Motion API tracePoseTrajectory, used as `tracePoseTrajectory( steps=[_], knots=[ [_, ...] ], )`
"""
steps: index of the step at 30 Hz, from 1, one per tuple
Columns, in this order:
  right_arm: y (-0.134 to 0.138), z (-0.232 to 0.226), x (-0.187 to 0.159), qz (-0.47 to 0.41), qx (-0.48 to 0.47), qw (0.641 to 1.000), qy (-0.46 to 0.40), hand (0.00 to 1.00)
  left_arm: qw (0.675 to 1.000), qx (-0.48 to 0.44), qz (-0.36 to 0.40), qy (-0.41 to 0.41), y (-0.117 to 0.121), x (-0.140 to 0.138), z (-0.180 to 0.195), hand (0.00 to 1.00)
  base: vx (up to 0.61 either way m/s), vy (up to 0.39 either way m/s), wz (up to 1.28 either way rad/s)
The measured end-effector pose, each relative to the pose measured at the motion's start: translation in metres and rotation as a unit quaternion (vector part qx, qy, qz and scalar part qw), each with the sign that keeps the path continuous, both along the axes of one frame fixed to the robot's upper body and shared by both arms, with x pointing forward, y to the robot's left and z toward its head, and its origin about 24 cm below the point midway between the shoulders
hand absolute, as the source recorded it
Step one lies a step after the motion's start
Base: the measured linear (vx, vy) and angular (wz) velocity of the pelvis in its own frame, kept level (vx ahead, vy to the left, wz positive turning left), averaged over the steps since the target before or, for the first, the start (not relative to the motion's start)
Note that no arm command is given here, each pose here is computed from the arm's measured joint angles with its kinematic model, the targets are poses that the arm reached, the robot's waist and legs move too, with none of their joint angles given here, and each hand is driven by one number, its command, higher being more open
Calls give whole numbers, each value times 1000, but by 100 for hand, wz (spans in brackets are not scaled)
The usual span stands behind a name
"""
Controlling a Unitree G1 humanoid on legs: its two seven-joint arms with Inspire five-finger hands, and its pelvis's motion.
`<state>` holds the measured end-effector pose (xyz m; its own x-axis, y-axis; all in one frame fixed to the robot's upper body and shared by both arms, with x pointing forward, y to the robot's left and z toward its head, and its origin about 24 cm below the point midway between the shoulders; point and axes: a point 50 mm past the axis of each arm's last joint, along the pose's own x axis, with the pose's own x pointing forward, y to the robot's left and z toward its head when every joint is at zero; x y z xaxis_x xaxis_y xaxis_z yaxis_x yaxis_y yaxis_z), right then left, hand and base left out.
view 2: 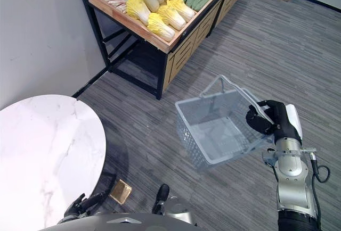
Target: Pick vegetable in the basket
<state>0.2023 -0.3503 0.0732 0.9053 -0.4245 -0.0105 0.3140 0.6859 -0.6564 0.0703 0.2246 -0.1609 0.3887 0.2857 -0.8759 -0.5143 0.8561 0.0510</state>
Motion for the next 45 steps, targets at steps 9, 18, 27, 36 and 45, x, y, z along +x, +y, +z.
tracePoseTrajectory(
  steps=[9, 18, 27, 36, 45],
  knots=[
    [5, -12, -7, -12, 40, 999, -10, 0, 999, -1, -42, 2, -10, -4, -1, 100, -16, 157, -125],
    [-16, -13, -37, -69, 26, 997, 1, 0, 994, 14, -87, -69, -16, 35, 11, 100, 41, 164, -47],
    [-13, -15, -29, -73, 31, 997, -8, 0, 994, 11, -92, -53, -19, 22, 8, 100, 31, 27, 27],
    [-16, -40, -28, -101, 70, 992, 28, 0, 999, 1, -1, 43, -6, -45, -5, 100, -31, 3, 38],
    [-11, -51, -31, -111, 92, 989, 41, 0, 998, -11, 12, 66, -5, -62, -6, 100, -35, 10, 14]
  ],
)
